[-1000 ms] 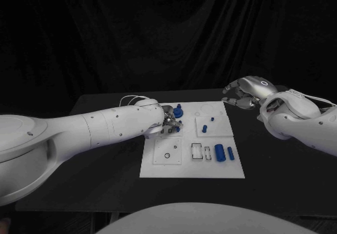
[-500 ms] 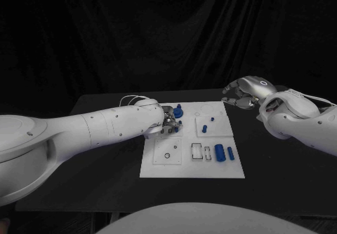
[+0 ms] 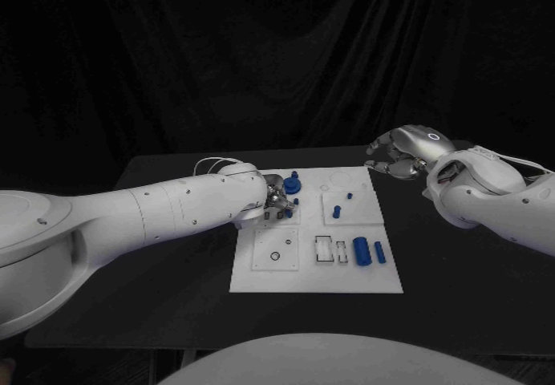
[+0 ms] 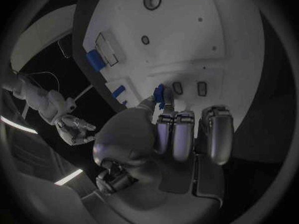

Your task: Assemble the parts on the task board

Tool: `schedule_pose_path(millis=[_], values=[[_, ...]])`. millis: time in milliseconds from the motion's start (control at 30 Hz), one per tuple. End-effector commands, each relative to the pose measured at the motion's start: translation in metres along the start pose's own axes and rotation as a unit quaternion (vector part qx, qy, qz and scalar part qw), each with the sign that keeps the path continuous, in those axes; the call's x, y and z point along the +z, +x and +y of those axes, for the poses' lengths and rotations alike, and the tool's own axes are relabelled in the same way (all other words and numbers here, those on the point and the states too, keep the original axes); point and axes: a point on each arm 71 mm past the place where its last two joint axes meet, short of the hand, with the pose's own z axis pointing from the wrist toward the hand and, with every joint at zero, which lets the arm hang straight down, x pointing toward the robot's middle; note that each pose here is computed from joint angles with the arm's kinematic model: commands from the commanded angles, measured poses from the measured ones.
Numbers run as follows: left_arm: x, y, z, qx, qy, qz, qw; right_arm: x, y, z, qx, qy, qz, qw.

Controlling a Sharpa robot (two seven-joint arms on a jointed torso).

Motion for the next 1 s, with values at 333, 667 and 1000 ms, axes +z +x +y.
schedule_pose_path(millis=[333,667,1000], values=[[-0.0037,-0.0010,0.0070,-0.012,0.010,-0.016,1.000,-0.002,0.001,-0.005,-0.003,0.016,0.007,1.000],[-0.0062,-0.0018,0.0096,-0.018,0.018,-0.026,0.999,-0.003,0.002,-0.007,-0.004,0.019,0.010,1.000],[-0.0085,-0.0013,0.0137,-0.022,0.019,-0.030,0.999,-0.003,0.003,-0.008,-0.005,0.021,0.013,1.000]])
